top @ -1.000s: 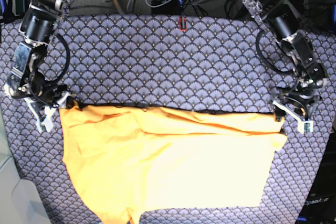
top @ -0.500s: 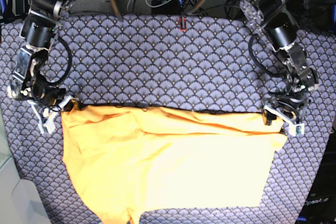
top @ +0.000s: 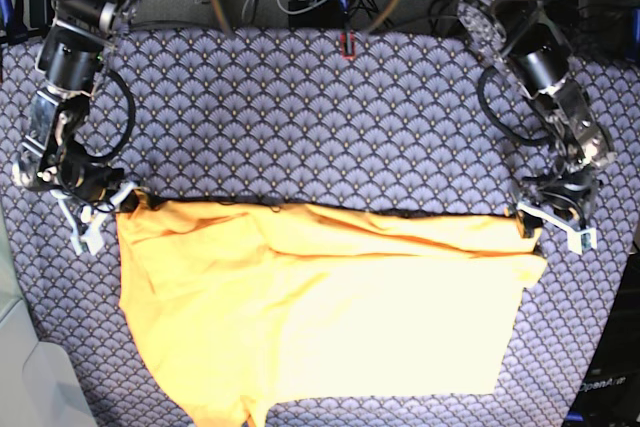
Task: Fold the T-shirt properly
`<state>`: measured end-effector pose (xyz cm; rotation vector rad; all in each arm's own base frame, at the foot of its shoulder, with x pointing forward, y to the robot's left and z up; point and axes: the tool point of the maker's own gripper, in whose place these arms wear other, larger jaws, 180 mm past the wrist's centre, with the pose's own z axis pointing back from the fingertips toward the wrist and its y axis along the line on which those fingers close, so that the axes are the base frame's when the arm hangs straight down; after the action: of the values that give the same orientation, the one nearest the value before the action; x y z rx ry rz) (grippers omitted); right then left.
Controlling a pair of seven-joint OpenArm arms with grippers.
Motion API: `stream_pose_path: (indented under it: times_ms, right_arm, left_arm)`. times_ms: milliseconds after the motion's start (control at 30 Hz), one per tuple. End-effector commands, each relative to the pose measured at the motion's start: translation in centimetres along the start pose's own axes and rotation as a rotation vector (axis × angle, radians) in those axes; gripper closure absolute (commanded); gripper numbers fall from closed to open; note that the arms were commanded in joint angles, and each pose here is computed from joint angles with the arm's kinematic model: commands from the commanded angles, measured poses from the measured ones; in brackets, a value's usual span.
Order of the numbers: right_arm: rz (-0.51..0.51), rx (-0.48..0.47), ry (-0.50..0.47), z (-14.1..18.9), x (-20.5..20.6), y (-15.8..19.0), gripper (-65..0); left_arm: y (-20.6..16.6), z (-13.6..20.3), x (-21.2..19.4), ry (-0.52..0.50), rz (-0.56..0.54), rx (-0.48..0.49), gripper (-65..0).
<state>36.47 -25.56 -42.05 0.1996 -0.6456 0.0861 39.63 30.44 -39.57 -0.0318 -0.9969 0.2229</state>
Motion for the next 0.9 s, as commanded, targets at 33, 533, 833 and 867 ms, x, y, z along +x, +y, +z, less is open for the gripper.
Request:
stream_pose_path:
  times_ms: [33, 533, 833, 867]
  right_arm:
    - [0.017, -0.019, -0.029, 0.7, 1.5, -0.8, -5.6]
    - [0.016, -0.02, -0.026, 0.7, 1.4, -0.9, -5.6]
    - [0.016, -0.02, -0.023, 0.7, 1.3, -0.9, -5.6]
    - [0.016, -0.02, -0.023, 0.7, 1.3, -0.9, -5.6]
  left_arm:
    - [-0.1, -0.3, 2.0, -0.055, 0.014, -0.009, -40.1]
    - [-0.3, -0.5, 2.4, -0.061, 0.021, -0.015, -40.0]
    - [-0.9, -1.1, 2.1, -0.105, 0.051, -0.034, -40.0]
    - [-1.0, -1.3, 1.7, -0.097, 0.058, -0.04, -40.0]
